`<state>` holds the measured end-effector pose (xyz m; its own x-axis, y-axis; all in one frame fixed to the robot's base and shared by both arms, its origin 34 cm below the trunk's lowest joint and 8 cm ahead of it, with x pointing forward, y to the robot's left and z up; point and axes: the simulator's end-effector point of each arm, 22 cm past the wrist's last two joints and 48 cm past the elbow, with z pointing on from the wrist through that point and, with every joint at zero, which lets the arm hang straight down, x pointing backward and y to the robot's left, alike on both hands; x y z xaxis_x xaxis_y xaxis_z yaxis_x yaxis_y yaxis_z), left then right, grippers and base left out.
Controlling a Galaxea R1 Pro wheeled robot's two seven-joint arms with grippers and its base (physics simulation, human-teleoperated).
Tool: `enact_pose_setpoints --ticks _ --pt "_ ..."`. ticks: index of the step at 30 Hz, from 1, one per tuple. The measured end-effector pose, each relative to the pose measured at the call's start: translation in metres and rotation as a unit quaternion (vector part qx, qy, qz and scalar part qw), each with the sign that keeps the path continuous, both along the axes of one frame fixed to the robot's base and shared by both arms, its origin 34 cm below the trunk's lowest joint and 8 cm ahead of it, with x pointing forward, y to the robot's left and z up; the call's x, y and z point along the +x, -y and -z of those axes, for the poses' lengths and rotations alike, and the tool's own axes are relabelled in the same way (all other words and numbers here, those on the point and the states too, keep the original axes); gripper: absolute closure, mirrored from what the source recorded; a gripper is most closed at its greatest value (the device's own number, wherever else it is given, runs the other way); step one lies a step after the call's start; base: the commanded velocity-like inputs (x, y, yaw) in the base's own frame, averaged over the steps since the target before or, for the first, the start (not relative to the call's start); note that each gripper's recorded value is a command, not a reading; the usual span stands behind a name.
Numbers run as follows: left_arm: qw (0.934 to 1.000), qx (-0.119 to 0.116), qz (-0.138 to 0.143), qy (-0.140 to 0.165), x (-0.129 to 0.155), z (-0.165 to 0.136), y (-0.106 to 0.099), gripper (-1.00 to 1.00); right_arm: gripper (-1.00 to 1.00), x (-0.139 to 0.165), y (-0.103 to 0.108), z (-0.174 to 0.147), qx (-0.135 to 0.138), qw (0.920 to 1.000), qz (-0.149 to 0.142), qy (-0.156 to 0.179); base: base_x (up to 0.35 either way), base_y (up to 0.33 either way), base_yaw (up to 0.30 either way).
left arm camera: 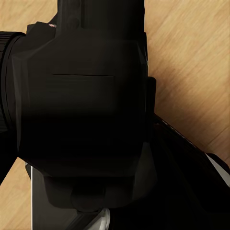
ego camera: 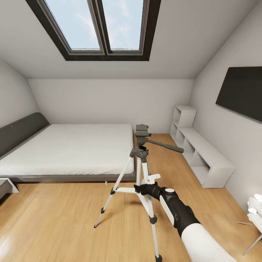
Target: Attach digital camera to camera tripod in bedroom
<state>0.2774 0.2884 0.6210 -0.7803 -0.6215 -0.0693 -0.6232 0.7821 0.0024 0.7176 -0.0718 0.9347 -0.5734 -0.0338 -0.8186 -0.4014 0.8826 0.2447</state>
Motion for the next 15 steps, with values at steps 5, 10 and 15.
enact_pose_setpoints --ticks 5,10,15 --pt "1.0000 0.000 0.000 0.000 0.000 0.000 0.000 1.00 -1.00 0.003 0.004 0.000 -0.005 1.0000 0.008 0.003 0.000 0.000 0.000" --pt "1.0000 0.000 0.000 0.000 0.000 0.000 0.000 1.00 -1.00 0.006 0.009 0.000 -0.010 0.9998 0.017 0.006 0.000 0.000 0.000" --pt "1.0000 0.000 0.000 0.000 0.000 0.000 -0.001 1.00 -1.00 0.010 0.015 -0.003 -0.014 0.9994 0.028 0.017 0.000 0.000 0.000"
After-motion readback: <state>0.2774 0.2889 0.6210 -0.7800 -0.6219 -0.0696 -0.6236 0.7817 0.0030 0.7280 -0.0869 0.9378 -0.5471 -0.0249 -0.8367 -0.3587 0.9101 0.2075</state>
